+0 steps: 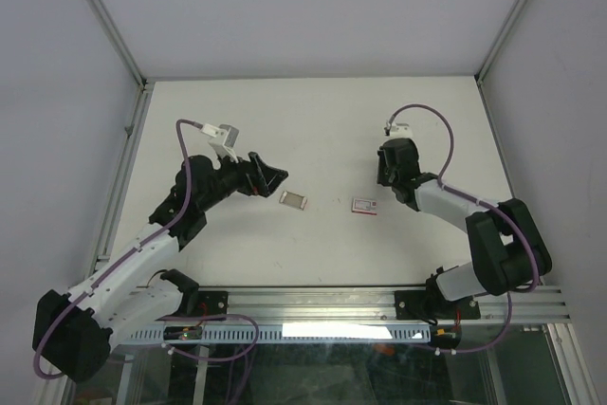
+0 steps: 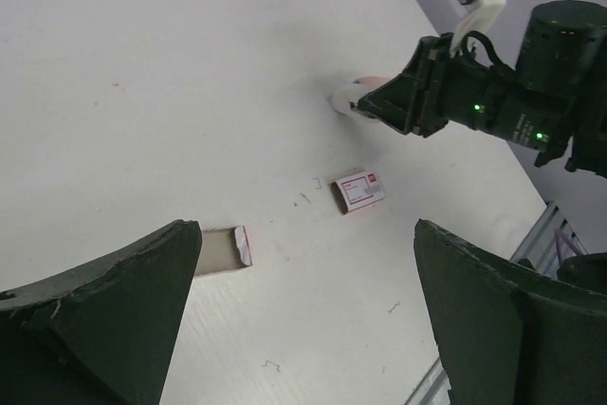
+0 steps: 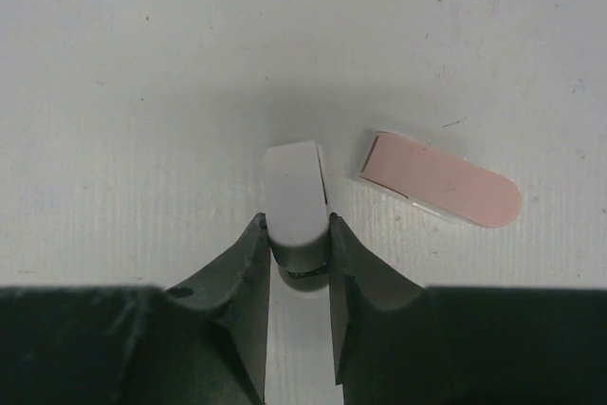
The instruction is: Load the staples into the stapler
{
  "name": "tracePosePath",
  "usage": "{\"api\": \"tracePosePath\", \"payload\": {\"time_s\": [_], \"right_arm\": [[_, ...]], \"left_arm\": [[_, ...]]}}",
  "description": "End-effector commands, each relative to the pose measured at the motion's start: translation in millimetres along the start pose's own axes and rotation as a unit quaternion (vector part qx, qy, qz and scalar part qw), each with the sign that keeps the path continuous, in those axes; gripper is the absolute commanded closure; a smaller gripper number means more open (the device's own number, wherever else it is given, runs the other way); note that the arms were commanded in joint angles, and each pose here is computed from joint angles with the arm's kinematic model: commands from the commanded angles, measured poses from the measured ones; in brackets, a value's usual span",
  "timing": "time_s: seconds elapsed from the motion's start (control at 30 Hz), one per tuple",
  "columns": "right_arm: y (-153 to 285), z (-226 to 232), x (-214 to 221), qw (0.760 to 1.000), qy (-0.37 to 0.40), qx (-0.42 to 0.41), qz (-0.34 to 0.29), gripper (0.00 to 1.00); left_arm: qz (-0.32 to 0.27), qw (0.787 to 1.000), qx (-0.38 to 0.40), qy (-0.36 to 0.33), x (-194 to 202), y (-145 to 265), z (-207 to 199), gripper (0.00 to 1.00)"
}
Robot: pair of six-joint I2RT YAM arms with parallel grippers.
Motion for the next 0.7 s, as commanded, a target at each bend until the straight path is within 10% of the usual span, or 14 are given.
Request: {"api": "tracePosePath", "payload": {"time_s": [0.0, 0.4, 0.67], "right_arm": [[-0.4, 4.6, -16.9, 1.0, -0.019, 0.001, -0.017, 0.68], [20.6, 19.0, -50.5, 0.998, -0.024, -0.04, -0.034, 0.2], [29.7, -31.5, -95.1, 0.99, -0.122, -0.028, -0.066, 0.14]], "left_arm": [[-0.024, 0.999, -0.03, 0.035, -4.1, -4.5, 18.4, 0.01], [0.002, 0.987, -0.138, 0.085, 18.1, -26.6, 95.9, 0.01], [-0.116, 0.946, -0.289, 0.091, -25.6, 24.7, 194.3, 0.01]]}}
Point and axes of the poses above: each gripper's point midway between its finger pads, its own y axis back along the fingers, its own z axis along the line the jaws close on, x = y × z, the point moved 4 cm from there along y, back along the fingers, and after that the axes turned 6 degrees about -y, right-handed, at the moved point
